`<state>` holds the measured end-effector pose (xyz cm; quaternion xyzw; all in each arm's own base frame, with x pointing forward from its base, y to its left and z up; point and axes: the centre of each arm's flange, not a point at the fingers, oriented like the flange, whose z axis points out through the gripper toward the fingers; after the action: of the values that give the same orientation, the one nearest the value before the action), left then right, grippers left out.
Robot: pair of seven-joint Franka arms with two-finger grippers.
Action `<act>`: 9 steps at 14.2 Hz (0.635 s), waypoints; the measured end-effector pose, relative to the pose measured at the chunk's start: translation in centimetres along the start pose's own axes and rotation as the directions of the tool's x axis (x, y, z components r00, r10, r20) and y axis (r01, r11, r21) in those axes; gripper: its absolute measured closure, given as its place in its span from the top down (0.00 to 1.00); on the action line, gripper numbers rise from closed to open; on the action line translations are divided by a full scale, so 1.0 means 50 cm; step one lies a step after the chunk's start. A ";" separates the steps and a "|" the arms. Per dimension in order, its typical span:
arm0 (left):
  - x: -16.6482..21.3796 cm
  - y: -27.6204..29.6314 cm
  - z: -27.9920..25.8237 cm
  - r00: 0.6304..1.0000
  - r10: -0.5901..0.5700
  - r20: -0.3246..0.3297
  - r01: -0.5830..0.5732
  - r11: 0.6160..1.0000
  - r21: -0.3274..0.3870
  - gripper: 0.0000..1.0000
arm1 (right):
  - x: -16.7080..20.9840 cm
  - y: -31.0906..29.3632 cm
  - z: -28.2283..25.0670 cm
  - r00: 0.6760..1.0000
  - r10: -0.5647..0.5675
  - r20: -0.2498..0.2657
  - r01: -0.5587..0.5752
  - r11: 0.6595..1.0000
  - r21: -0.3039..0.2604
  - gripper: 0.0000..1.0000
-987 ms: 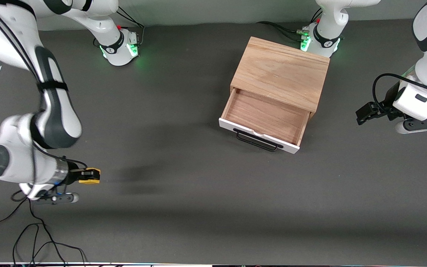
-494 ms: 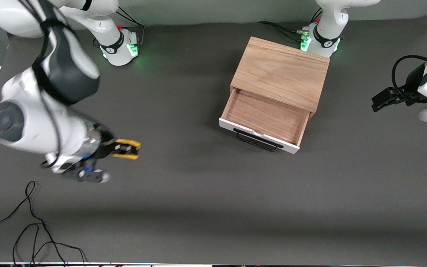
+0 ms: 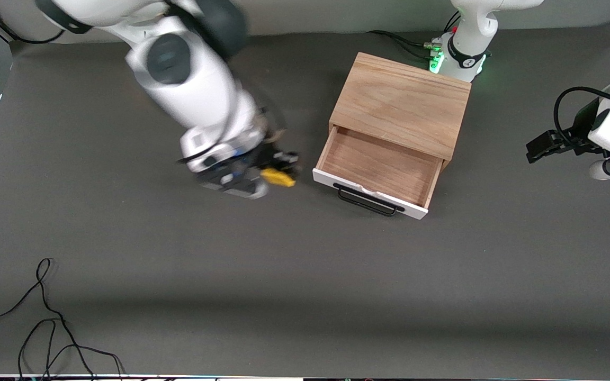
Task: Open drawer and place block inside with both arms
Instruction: 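Carry the yellow cube with the right gripper over the open drawer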
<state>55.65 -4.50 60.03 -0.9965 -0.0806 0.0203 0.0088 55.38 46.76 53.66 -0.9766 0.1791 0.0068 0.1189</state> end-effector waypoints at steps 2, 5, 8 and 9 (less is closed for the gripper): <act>0.004 -0.013 0.001 1.000 -0.012 -0.003 0.012 1.000 0.002 1.00 | -0.077 -0.058 0.084 1.000 -0.002 0.002 0.002 1.000 -0.002 0.56; 0.008 -0.026 0.001 1.000 -0.024 -0.005 0.024 1.000 0.001 1.00 | -0.124 -0.086 0.181 0.999 0.003 0.038 -0.002 1.000 -0.026 0.56; 0.008 -0.026 0.000 1.000 -0.023 -0.005 0.023 1.000 0.002 1.00 | -0.133 -0.099 0.265 0.999 0.030 0.024 -0.029 0.999 -0.031 0.56; 0.008 -0.026 0.001 1.000 -0.023 -0.006 0.023 1.000 0.003 1.00 | -0.143 -0.103 0.298 0.999 0.036 0.020 -0.036 0.999 -0.040 0.56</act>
<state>55.82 -3.14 60.02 -0.9955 -0.0922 0.0175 0.0109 50.96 57.43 40.78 -0.9753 0.1953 0.0225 0.1012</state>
